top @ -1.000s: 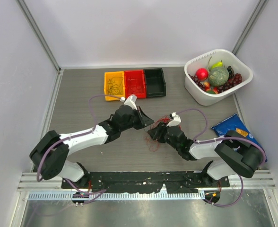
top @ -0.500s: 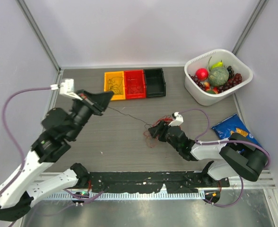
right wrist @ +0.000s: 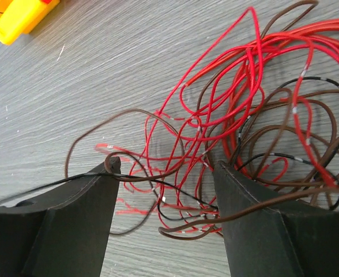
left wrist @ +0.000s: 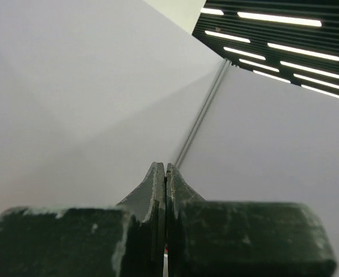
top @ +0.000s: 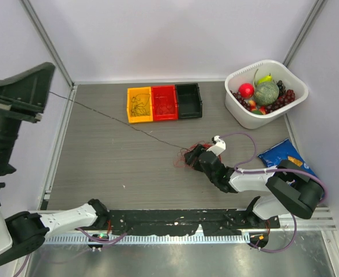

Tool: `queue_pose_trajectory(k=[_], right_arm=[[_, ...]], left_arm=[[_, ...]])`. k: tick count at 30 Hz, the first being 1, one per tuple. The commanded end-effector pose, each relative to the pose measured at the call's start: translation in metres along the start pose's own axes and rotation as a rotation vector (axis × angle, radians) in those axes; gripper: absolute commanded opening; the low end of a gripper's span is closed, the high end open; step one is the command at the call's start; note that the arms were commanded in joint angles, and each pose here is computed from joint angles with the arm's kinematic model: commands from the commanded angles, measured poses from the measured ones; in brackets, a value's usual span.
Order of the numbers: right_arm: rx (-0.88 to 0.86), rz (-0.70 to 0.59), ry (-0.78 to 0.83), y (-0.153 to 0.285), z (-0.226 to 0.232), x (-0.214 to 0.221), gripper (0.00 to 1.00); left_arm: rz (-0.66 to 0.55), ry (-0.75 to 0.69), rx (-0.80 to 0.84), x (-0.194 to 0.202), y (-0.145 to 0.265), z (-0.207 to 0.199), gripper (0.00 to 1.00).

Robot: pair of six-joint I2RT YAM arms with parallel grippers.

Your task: Untangle the cables

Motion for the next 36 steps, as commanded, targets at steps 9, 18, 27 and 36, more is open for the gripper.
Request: queue_pose_trajectory(k=[9,18,27,36], right_arm=[[0.044,-0.087,-0.003,-0.001,0.0,-0.012,0.76],[-0.243,0.0,0.081,0.021,0.025,-0.004,0.8],[-0.081,-0.09,0.259,0.062,0.032,-0.037,0.78],[-0.142,0.0,0.401,0.102,0.063,-0.061,0.78]], left_arm=[[0.024,-0.287,-0.308,0.005,-0.034,0.035,0.0],[0.486,-0.493,-0.574,0.167,0.0,0.083,0.0],[0.652,-0.184,-0.504,0.269,0.093,0.092,0.0],[0.568,0.021,-0.364,0.209,0.123,0.075,0.0]])
Point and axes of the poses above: each gripper's point midway between its finger pads, its own y axis back along the fingers, its own z axis along the line the jaws close on, x = y × z, the point moved 6 cm from there along y, back along the fingers, and after that the axes turned 13 degrees about -y, right-handed, at the moved point
